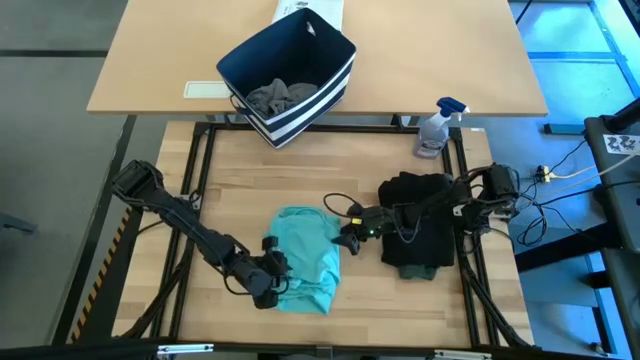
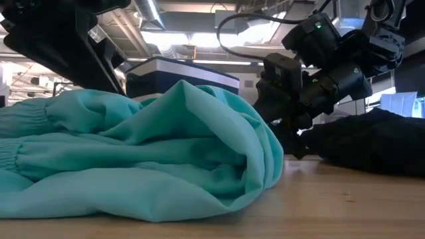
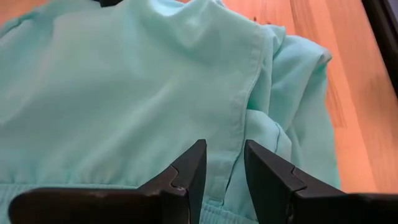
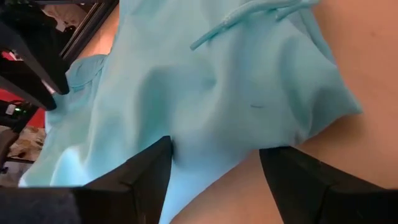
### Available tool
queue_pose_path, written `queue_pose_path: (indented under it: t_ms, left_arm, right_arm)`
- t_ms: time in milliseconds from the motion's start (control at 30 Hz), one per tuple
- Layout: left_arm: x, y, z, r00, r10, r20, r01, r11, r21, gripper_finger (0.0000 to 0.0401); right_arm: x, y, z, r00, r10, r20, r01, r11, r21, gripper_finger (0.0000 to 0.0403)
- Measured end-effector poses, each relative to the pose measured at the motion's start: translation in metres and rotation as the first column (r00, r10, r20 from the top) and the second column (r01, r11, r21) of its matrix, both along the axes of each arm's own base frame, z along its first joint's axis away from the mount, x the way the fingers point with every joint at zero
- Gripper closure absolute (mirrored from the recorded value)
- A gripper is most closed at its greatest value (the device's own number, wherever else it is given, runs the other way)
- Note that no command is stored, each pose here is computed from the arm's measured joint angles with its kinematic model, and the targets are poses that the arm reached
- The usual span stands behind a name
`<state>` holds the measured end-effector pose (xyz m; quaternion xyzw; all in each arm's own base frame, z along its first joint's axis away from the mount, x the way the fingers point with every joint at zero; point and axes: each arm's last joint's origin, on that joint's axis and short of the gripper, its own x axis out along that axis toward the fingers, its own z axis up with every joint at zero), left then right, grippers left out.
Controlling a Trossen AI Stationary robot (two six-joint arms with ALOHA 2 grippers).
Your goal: Fold Laundry from Bin
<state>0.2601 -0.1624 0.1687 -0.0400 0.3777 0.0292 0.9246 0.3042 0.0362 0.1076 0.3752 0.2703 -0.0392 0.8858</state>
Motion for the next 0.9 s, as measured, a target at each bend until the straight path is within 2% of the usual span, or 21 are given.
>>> queue_pose_path:
  t_ms: [67, 133, 267, 300, 467, 700, 900]
  left_arm:
    - [0.001, 0.000, 0.001, 1.000, 0.008, 0.013, -0.008, 1.000, 0.004, 0.0298]
    - [0.001, 0.001, 0.001, 0.999, 0.023, 0.025, -0.024, 0.999, 0.026, 0.0298]
    - [0.002, 0.003, 0.001, 0.999, 0.027, 0.040, -0.030, 0.997, 0.072, 0.0298]
    - [0.002, 0.003, 0.001, 0.999, 0.028, 0.040, -0.031, 0.997, 0.075, 0.0298]
    - [0.005, 0.008, 0.001, 0.998, 0.044, 0.040, -0.047, 0.996, 0.077, 0.0298]
    - [0.007, 0.007, 0.005, 0.998, 0.036, 0.044, -0.040, 0.996, 0.082, 0.0298]
    - [0.010, 0.006, 0.011, 0.997, 0.033, 0.070, -0.041, 0.993, 0.112, 0.0298]
  right_arm:
    - [0.000, 0.000, 0.000, 1.000, 0.005, 0.003, -0.004, 1.000, -0.023, 0.0179]
    - [0.000, -0.001, 0.000, 1.000, 0.008, 0.008, -0.007, 0.999, -0.052, 0.0221]
    - [0.002, -0.002, 0.003, 0.998, 0.041, 0.046, -0.035, 0.992, -0.121, 0.0363]
    - [0.003, -0.004, 0.004, 0.997, 0.051, 0.061, -0.042, 0.990, -0.135, 0.0382]
    - [0.004, -0.011, 0.012, 0.993, 0.063, 0.098, -0.052, 0.992, -0.113, 0.0396]
    - [-0.002, -0.009, 0.039, 0.981, 0.115, 0.156, -0.100, 0.990, -0.100, 0.0400]
    - [-0.018, -0.011, 0.066, 0.986, 0.113, 0.124, -0.094, 0.985, -0.145, 0.0401]
